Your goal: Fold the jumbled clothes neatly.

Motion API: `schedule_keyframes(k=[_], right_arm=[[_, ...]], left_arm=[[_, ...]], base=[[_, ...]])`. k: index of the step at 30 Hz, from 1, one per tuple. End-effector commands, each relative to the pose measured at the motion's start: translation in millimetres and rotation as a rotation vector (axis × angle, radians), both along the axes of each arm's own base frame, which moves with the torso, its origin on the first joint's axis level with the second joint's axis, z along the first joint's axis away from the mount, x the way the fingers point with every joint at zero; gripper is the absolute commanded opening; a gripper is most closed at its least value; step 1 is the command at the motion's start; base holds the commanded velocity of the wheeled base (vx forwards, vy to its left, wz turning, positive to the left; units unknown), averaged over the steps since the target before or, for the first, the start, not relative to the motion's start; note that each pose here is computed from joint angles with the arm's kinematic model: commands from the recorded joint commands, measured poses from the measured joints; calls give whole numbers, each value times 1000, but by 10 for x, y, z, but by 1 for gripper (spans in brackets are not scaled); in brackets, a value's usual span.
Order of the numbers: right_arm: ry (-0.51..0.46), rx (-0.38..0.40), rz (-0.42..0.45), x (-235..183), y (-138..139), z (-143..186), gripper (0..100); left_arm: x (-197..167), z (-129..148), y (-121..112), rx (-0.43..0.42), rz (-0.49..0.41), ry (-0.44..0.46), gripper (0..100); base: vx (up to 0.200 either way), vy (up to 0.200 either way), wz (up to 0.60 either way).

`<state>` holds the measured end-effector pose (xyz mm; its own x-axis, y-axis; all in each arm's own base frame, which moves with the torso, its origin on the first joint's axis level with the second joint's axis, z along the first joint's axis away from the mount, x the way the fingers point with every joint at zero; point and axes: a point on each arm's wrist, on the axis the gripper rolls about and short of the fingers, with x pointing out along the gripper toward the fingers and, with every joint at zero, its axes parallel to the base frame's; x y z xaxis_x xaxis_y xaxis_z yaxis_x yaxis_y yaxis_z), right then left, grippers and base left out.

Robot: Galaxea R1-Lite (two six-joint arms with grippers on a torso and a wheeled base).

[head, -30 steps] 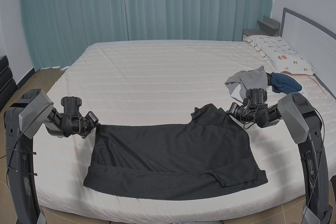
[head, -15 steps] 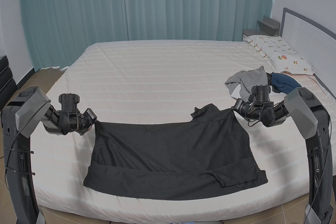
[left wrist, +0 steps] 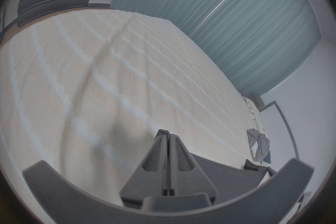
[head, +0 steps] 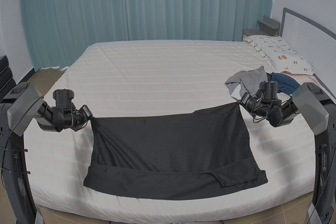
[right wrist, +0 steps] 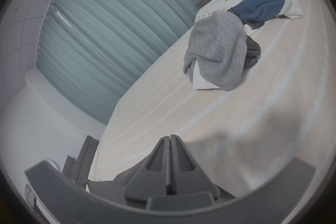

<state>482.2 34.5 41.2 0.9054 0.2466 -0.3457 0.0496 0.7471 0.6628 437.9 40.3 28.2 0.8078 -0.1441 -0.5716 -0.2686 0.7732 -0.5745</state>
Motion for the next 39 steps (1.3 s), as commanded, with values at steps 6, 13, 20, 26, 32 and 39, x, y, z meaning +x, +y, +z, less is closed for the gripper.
schedule_keyframes(k=[6, 13, 20, 26, 32, 39], right_arm=[[-2, -5, -20, -95, -72, 71, 0], [36, 2, 5, -200, -105, 37, 0], [22, 17, 27, -241, -148, 161, 0], [17, 25, 33, -269, -154, 188, 0], [33, 22, 36, -284, -147, 161, 0], [63, 25, 53, -378, -153, 149, 0]], left_arm=[[-52, 137, -3, 20, -18, -31, 0], [-77, 266, -2, 14, -29, -57, 0], [-118, 283, 26, 17, -25, -51, 0], [-124, 275, 26, 18, -26, -50, 0], [-131, 266, 25, 17, -26, -44, 0], [-169, 268, 20, 25, -34, -35, 0]], base=[[0, 0, 0], [0, 0, 0], [0, 0, 0], [0, 0, 0], [0, 0, 0], [0, 0, 0]])
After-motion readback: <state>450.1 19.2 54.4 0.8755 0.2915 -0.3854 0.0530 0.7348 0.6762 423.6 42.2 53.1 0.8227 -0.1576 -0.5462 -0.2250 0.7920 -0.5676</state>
